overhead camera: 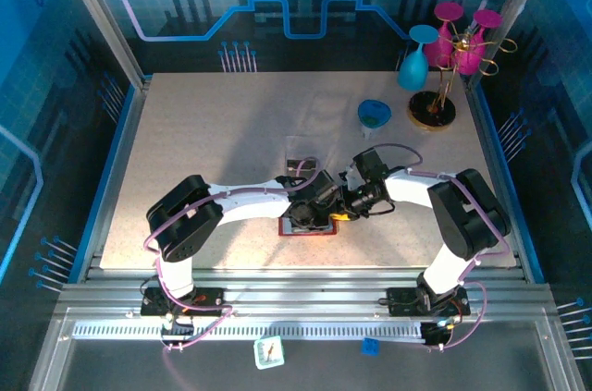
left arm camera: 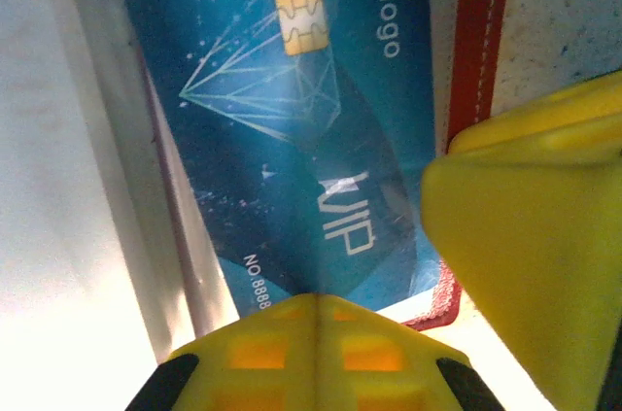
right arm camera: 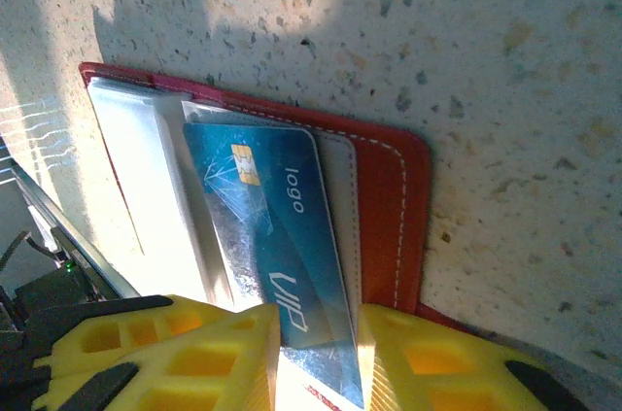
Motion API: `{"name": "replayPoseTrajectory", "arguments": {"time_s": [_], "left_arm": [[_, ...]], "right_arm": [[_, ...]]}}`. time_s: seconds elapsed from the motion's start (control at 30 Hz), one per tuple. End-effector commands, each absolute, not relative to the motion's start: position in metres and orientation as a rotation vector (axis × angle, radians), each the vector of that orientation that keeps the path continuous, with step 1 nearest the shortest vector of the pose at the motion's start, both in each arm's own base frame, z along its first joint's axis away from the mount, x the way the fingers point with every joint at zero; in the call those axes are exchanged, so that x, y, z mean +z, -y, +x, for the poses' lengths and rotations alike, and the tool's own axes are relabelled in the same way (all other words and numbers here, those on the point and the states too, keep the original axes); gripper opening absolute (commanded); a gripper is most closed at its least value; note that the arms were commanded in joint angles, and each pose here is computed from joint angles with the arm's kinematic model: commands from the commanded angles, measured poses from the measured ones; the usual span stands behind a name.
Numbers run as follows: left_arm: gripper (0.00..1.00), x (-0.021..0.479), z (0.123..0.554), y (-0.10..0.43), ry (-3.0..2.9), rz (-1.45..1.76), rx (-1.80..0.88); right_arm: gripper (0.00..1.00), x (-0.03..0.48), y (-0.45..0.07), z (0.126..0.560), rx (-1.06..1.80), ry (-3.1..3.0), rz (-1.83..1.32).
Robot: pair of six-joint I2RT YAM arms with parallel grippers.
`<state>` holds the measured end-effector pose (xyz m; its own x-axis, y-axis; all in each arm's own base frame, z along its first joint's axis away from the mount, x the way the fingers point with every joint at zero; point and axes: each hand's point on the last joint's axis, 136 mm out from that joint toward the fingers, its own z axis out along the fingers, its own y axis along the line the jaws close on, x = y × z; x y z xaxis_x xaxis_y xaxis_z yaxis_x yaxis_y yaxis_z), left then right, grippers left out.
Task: Take the credit cards out of the card holder
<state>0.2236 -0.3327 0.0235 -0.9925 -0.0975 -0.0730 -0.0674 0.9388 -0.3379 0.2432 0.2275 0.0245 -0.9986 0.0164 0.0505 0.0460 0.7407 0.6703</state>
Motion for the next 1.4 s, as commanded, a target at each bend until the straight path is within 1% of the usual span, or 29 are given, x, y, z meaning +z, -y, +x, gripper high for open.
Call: {"name": "replayPoseTrajectory", "arguments": {"time_s": [0.0, 0.1, 0.2, 0.5, 1.07, 1.2, 1.37], "left_arm": [[0.06, 0.037, 0.225, 0.33, -2.955, -0.12, -0.541], [0.07, 0.045, 0.23, 0.316, -2.931, -0.145, -0.467], [0.08, 0.041, 0.231, 0.302, -2.951, -0.165, -0.378], [0.07, 0.021, 0.232, 0.301, -3.009, -0.17, -0.311], [0.07, 0.012, 0.232, 0.305, -3.045, -0.137, -0.297], [0.07, 0.012, 0.231, 0.304, -3.048, -0.135, -0.289], [0.07, 0.013, 0.232, 0.304, -3.047, -0.126, -0.294]], "right_arm": [[0.28, 0.028, -0.227, 0.238, -1.091, 2.897, -0.019], [0.28, 0.027, -0.228, 0.237, -1.105, 2.889, -0.019], [0.28, 0.028, -0.229, 0.237, -1.123, 2.88, -0.016], [0.27, 0.032, -0.23, 0.234, -1.136, 2.871, -0.004], [0.28, 0.03, -0.235, 0.228, -1.165, 2.814, 0.01], [0.28, 0.031, -0.222, 0.231, -1.064, 2.914, 0.003], [0.29, 0.034, -0.221, 0.229, -1.062, 2.91, 0.014]]}}
